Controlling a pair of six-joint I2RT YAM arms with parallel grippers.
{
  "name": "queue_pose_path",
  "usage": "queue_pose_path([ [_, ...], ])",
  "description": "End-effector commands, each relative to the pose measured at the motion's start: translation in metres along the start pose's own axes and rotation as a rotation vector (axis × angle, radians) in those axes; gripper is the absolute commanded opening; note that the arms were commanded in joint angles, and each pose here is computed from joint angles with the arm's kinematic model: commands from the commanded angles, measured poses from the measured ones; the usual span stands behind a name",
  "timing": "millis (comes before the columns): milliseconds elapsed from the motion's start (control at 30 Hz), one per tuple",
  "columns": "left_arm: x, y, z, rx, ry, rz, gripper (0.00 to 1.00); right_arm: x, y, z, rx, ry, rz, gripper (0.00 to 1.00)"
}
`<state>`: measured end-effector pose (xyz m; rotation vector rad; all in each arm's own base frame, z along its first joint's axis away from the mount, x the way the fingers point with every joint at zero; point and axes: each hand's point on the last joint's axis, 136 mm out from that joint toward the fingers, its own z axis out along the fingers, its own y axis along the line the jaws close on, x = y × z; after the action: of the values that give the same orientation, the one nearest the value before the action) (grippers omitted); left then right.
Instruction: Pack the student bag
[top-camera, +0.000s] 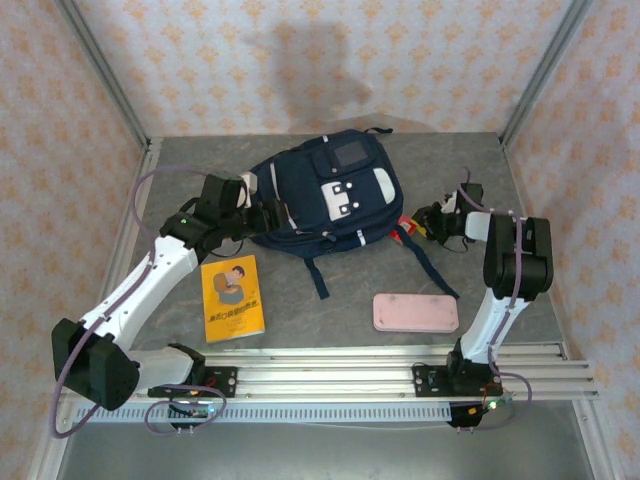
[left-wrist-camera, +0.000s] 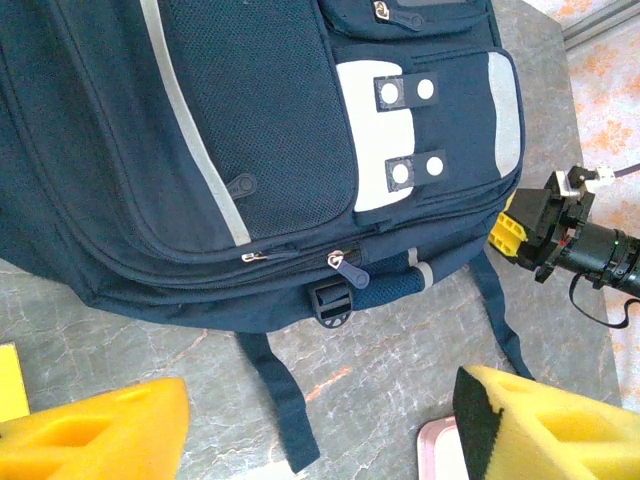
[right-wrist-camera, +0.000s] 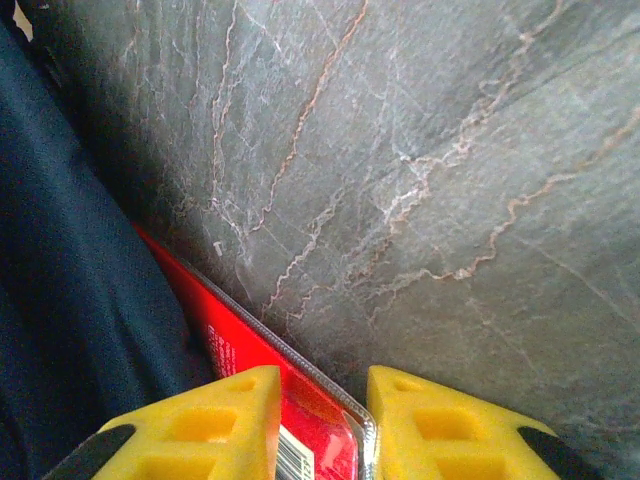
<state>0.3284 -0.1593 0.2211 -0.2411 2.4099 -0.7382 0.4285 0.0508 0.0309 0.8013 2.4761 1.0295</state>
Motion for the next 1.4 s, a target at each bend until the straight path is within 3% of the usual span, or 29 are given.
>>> queue_pose_path([
  [0, 0.003, -0.006, -0.002, 0.012, 0.019, 0.022, 0.71, 0.013, 0.002, 0.011, -0.028, 0.062, -0.018, 0.29],
  [433, 0.004, -0.005, -0.001, 0.012, 0.020, 0.018, 0.71, -0.003, 0.077, -0.006, -0.479, -0.026, 0.000, 0.27],
  [567, 0.005, -0.005, 0.002, 0.011, 0.027, 0.016, 0.71, -0.005, 0.085, -0.002, -0.558, -0.039, 0.020, 0.21],
  [700, 0.006, -0.005, 0.004, 0.014, 0.038, 0.013, 0.71, 0.004, 0.087, 0.007, -0.531, -0.016, -0.026, 0.16],
  [833, 0.007, -0.004, 0.006, 0.012, 0.044, 0.010, 0.71, 0.014, 0.080, 0.010, -0.384, -0.022, -0.131, 0.00],
  [1100, 0.005, -0.003, 0.005, -0.001, 0.038, 0.015, 0.71, 0.001, 0.062, -0.027, -0.116, -0.188, -0.221, 0.00],
  [1367, 0.006, -0.016, 0.000, -0.016, 0.036, 0.098, 0.71, -0.004, 0.056, -0.079, 0.020, -0.353, -0.199, 0.00],
])
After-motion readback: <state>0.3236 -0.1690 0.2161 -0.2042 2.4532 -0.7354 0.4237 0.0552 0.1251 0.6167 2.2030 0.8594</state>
